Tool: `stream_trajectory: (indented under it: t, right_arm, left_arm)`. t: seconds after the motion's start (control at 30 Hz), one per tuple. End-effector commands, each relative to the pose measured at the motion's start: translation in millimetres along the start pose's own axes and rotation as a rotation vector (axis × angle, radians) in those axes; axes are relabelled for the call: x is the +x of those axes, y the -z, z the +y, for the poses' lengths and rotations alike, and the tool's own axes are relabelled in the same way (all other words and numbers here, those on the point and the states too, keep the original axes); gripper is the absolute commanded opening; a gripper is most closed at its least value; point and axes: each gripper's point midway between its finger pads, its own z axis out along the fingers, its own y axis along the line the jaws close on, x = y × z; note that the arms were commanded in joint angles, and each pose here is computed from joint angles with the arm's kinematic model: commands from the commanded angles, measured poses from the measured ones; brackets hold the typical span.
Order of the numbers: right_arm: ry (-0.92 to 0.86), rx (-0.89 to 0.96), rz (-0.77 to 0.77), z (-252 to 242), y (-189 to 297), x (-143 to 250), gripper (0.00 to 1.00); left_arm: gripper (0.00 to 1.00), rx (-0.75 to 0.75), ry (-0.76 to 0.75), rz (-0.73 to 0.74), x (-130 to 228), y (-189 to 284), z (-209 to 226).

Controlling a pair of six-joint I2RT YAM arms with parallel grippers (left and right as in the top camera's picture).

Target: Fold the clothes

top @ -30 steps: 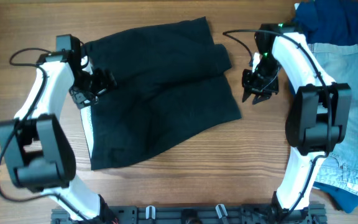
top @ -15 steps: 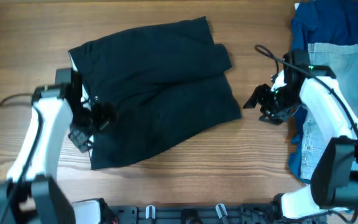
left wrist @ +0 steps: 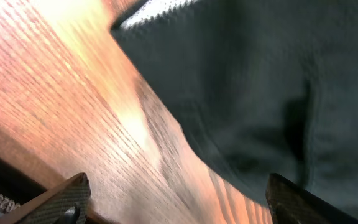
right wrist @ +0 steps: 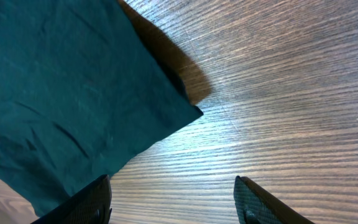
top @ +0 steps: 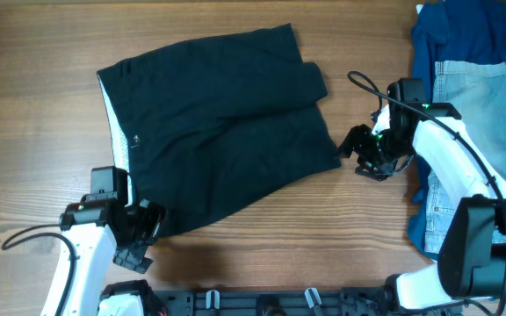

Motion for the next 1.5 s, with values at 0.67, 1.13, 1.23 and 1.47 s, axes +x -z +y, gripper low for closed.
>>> stream_trajectory:
  t: [0.67, 1.13, 1.23, 1.47]
  right_arm:
    - [0.029, 0.001, 0.040, -7, -18, 19, 0.64]
    - [0.022, 0.012, -0.150, 21, -75, -16, 0.04]
    - [0.074, -0.001, -0.240, 33, -22, -25, 0.04]
    - [0.142, -0.046, -0.650, 55, 165, -3, 0.04]
  left_arm:
    - [0.04, -0.121, 0.029, -0.075, -23, -32, 14]
    - [0.04, -0.035, -0.180, -0.067, -19, 5, -11]
    - [0.04, -0.062, -0.244, -0.104, -24, 27, -13]
    - [0.04, -0.079, -0.350, -0.146, -20, 110, -26]
